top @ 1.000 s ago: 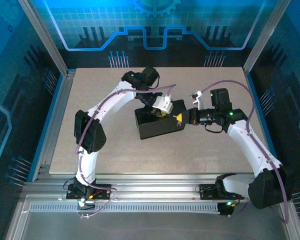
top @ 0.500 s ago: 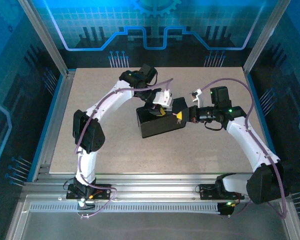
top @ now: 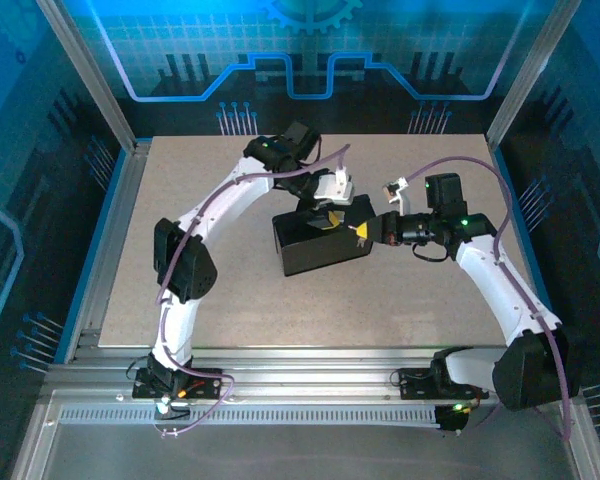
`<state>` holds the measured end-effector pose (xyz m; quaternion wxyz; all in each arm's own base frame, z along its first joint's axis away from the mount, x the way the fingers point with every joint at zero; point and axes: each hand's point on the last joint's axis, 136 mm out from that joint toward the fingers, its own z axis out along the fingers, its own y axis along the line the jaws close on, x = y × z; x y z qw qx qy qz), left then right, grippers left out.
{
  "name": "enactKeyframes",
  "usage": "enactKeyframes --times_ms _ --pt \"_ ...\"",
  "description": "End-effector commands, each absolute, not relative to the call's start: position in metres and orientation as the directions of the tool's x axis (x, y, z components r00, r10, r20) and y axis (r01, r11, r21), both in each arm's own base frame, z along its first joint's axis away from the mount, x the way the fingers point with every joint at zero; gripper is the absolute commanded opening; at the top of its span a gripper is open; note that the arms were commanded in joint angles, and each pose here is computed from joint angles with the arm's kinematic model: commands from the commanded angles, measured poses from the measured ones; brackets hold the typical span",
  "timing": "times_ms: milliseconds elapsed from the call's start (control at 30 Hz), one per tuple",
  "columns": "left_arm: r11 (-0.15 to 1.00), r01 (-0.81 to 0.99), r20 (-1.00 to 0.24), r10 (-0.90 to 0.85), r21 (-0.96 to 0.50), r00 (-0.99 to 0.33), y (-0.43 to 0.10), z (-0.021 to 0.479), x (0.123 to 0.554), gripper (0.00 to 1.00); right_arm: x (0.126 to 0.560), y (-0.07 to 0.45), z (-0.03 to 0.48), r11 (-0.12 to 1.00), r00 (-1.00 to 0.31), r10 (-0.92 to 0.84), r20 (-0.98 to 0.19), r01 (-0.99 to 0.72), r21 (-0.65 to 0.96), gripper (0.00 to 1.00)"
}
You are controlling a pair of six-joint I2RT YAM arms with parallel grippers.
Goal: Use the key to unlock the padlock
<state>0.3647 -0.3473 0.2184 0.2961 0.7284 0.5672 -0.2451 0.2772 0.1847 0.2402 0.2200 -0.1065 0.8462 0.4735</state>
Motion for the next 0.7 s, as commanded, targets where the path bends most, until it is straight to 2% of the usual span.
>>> enactKeyframes --times_ms 0,133,333,467,667 --pt "-0.177 0.982 -0.688 0.705 0.060 0.169 -0.350 0.205 0.357 0.63 0.271 0.181 0.243 0.508 -0.875 0.025 -0.484 -0.406 0.760 0.00" --pt "-0.170 0.985 -0.675 0.723 0.026 0.143 -0.351 0.192 0.357 0.60 0.269 0.178 0.243 0.508 -0.874 0.028 -0.484 -0.405 0.760 0.00" --pt "-0.161 0.987 -0.635 0.763 -0.006 0.120 -0.345 0.178 0.357 0.38 0.268 0.175 0.242 0.508 -0.876 0.036 -0.482 -0.399 0.763 0.00" --pt "-0.153 0.988 -0.633 0.765 0.001 0.119 -0.343 0.182 0.358 0.37 0.270 0.175 0.241 0.506 -0.878 0.042 -0.477 -0.393 0.768 0.00" --pt "-0.147 0.989 -0.666 0.735 0.021 0.124 -0.343 0.196 0.360 0.21 0.274 0.176 0.243 0.501 -0.877 0.050 -0.478 -0.392 0.771 0.00"
